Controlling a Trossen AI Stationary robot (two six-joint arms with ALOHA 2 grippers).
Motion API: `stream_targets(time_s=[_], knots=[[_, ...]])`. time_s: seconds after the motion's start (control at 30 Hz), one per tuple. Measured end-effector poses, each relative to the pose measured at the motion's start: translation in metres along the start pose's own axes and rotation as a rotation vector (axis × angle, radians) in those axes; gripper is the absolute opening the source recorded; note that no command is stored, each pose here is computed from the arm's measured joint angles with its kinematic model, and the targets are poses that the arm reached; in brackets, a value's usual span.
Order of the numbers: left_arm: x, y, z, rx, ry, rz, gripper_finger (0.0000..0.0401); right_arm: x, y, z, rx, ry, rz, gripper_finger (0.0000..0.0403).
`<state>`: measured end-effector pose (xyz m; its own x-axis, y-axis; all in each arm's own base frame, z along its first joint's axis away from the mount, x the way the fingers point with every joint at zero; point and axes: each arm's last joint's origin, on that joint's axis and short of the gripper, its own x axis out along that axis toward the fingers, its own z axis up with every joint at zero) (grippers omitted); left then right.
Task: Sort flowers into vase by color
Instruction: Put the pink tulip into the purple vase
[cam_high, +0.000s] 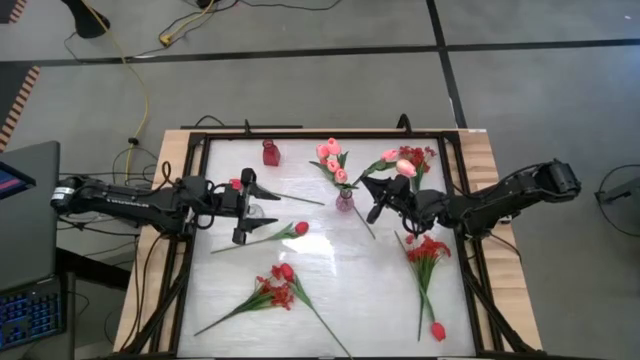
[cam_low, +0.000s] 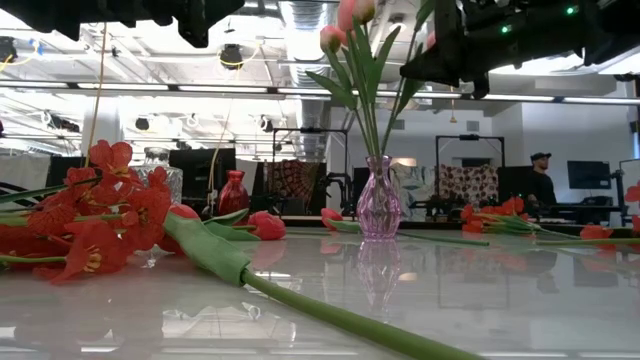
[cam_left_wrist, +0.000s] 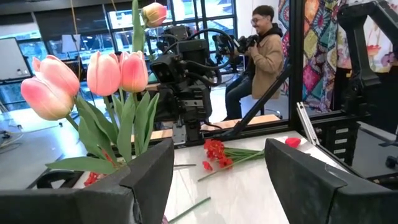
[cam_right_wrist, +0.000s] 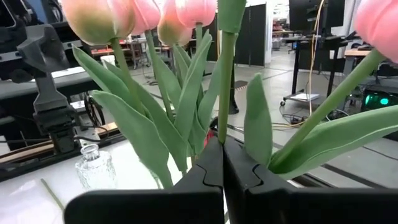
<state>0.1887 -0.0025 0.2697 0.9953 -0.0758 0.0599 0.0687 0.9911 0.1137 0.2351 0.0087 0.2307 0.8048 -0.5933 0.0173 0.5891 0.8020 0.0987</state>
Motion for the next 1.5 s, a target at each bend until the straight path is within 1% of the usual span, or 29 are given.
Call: stream_targets(time_s=[0.13, 0.37, 0.67, 0.9, 1.0, 1.27, 1.4, 1.5], knots=[[0.0, 0.0, 0.0, -0.001, 0.0, 0.0, 0.024, 0.0, 0.001, -0.001, 0.019, 0.006, 0.033, 0.002], [0.0, 0.0, 0.0, -0.001, 0.0, 0.0, 0.024, 0.0, 0.001, -0.004, -0.004, 0.033, 0.034, 0.002], [0.0, 0.0, 0.0, -0.007, 0.001, 0.001, 0.024, 0.015, 0.011, -0.03, -0.061, 0.038, 0.021, 0.002], [0.0, 0.0, 0.0, -0.014, 0.004, 0.0, 0.024, 0.019, 0.013, -0.043, -0.082, 0.065, 0.017, 0.002], [0.0, 0.0, 0.0, -0.014, 0.005, 0.0, 0.024, 0.02, 0.013, -0.045, -0.092, 0.073, 0.018, 0.002], [0.0, 0.0, -0.001, -0.014, 0.005, 0.0, 0.024, 0.021, 0.013, -0.045, -0.109, 0.096, 0.063, 0.002], [0.0, 0.0, -0.001, -0.014, 0.007, 0.0, 0.024, 0.025, 0.017, -0.044, -0.139, 0.137, 0.068, 0.002], [0.0, 0.0, -0.001, -0.014, 0.008, 0.0, 0.024, 0.03, 0.019, -0.041, -0.138, 0.164, 0.071, 0.002]])
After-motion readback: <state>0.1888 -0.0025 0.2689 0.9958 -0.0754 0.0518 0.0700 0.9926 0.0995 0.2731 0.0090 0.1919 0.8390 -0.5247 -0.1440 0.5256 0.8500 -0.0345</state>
